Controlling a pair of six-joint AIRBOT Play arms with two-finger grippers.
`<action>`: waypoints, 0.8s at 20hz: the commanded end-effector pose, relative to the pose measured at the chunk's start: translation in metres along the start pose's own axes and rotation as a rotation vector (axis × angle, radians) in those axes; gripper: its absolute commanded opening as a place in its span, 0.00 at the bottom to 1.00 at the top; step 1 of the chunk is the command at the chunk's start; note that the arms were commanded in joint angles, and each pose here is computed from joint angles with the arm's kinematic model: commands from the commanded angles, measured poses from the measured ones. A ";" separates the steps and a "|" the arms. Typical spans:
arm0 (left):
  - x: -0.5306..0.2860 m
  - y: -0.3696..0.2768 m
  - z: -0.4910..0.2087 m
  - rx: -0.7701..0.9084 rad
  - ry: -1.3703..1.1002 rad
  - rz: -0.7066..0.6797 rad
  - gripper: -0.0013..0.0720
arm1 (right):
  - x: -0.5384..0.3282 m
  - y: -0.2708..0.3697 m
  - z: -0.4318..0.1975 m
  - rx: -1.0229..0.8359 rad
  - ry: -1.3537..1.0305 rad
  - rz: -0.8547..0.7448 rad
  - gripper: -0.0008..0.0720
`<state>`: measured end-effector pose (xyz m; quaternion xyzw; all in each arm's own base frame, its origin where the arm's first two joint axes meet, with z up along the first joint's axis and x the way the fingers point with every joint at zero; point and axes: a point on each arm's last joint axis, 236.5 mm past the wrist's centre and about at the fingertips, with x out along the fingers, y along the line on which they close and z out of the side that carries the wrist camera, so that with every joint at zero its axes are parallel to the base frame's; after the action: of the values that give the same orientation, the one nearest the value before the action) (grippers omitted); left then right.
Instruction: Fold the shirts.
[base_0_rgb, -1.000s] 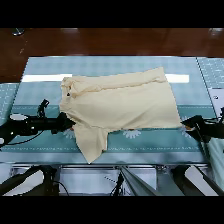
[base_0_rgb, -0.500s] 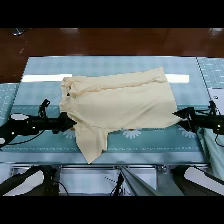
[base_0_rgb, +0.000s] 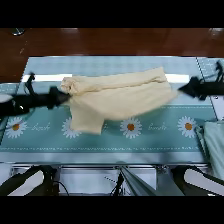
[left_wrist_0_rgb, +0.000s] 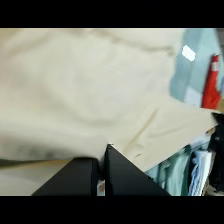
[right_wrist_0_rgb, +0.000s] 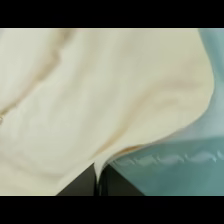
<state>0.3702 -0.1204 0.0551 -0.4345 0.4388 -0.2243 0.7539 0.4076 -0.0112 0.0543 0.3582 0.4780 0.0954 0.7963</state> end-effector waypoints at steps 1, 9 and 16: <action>-0.077 -0.174 0.088 0.320 -0.275 -0.219 0.05 | -0.114 0.135 0.085 -0.300 -0.301 0.074 0.04; -0.291 -0.338 0.068 0.823 -0.794 0.105 0.05 | -0.347 0.268 0.002 -0.693 -0.793 -0.117 0.04; -0.393 -0.317 -0.028 0.944 -1.005 0.494 0.05 | -0.407 0.266 -0.096 -0.712 -0.915 -0.242 0.04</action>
<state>0.2068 -0.0480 0.5063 -0.0464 -0.0160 -0.0874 0.9950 0.2067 0.0257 0.4863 0.0287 0.0688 0.0286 0.9968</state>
